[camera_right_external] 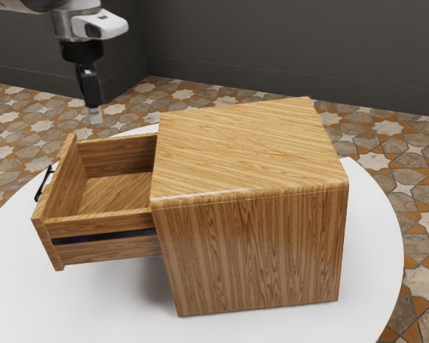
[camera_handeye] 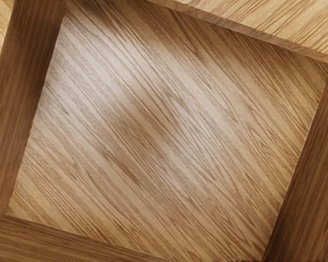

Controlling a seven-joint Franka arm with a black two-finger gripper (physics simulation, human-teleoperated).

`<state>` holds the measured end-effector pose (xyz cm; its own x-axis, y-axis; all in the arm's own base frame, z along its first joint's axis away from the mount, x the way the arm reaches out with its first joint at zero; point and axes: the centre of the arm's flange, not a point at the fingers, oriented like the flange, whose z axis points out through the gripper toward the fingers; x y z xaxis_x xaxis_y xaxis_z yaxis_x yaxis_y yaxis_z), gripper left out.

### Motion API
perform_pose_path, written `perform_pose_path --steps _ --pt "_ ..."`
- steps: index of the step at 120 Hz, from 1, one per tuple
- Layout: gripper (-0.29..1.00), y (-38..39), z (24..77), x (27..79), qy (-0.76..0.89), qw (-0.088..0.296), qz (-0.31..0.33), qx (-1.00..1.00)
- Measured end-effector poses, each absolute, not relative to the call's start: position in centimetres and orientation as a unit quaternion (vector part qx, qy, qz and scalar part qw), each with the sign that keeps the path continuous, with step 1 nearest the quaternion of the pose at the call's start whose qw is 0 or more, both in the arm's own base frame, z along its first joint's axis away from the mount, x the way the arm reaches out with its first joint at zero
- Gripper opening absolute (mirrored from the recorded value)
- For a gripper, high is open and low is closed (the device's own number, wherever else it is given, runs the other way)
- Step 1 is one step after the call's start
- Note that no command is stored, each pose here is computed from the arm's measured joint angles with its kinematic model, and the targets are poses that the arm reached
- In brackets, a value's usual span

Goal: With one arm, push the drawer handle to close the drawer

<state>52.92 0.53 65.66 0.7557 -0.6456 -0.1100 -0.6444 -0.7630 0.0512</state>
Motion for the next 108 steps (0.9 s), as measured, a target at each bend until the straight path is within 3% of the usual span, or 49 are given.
perform_pose_path --steps 25,38,48,60,75,90,108 --pt "0.7 0.7 66.1 52.9 -0.37 0.004 -0.057 0.927" --pt "0.7 -1.0 77.6 46.6 -0.412 -0.032 0.054 0.909" --pt "0.7 -2.4 79.6 43.9 -0.448 -0.025 0.067 0.891" --pt "0.64 3.4 76.9 43.3 -0.418 -0.01 0.005 0.909" --pt "0.43 10.7 69.7 36.7 -0.378 0.011 -0.056 0.924" --pt "0.17 13.0 62.3 35.0 -0.403 0.021 -0.089 0.911" --pt "0.02 14.3 57.1 36.2 -0.442 -0.001 -0.083 0.893"
